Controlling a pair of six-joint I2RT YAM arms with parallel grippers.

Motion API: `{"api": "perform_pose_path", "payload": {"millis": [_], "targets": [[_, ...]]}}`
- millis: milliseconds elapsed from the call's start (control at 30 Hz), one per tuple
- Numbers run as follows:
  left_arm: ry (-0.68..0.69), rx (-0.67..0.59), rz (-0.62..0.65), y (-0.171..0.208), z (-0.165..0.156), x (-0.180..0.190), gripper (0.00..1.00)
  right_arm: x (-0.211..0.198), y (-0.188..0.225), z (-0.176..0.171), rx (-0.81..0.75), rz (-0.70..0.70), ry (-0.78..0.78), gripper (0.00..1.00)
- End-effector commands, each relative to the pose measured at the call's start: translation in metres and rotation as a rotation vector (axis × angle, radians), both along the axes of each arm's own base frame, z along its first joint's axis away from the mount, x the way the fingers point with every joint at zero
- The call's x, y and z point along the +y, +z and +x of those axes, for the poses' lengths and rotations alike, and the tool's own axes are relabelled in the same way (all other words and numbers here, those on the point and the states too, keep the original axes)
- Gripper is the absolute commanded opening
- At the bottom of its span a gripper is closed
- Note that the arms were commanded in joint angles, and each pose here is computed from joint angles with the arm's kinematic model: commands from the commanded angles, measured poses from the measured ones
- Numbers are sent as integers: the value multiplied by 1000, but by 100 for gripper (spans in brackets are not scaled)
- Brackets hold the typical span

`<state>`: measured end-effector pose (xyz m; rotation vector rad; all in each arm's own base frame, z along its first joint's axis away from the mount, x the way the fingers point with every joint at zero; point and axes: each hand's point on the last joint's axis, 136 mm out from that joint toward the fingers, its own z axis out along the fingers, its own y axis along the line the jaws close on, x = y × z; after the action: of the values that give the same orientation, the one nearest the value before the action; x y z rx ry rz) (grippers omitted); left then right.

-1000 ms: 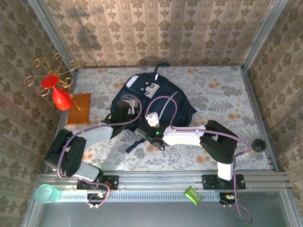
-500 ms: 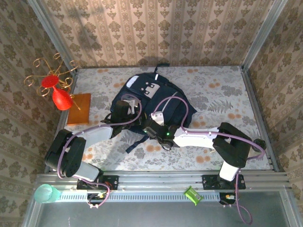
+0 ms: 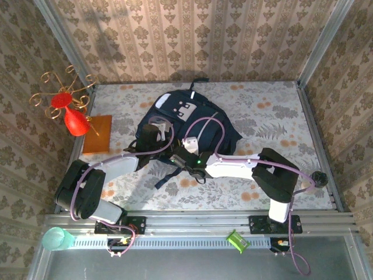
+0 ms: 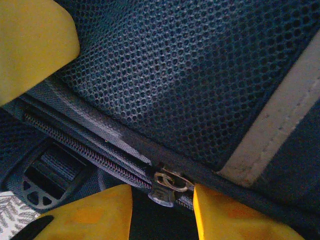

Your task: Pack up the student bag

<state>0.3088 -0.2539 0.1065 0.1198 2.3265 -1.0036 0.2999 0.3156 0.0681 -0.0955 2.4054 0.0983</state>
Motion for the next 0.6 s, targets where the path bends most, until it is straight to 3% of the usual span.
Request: {"api": "perform_pose_path", "payload": {"millis": [0, 233, 567], "targets": [[-11, 18, -7, 0, -9, 2, 0, -7, 0, 12, -44, -53, -55, 42], [-11, 19, -5, -1, -10, 4, 0, -7, 4, 23, -82, -92, -85, 44], [-5, 19, -3, -4, -10, 7, 0, -23, 17, 21, -109, -106, -127, 31]]}}
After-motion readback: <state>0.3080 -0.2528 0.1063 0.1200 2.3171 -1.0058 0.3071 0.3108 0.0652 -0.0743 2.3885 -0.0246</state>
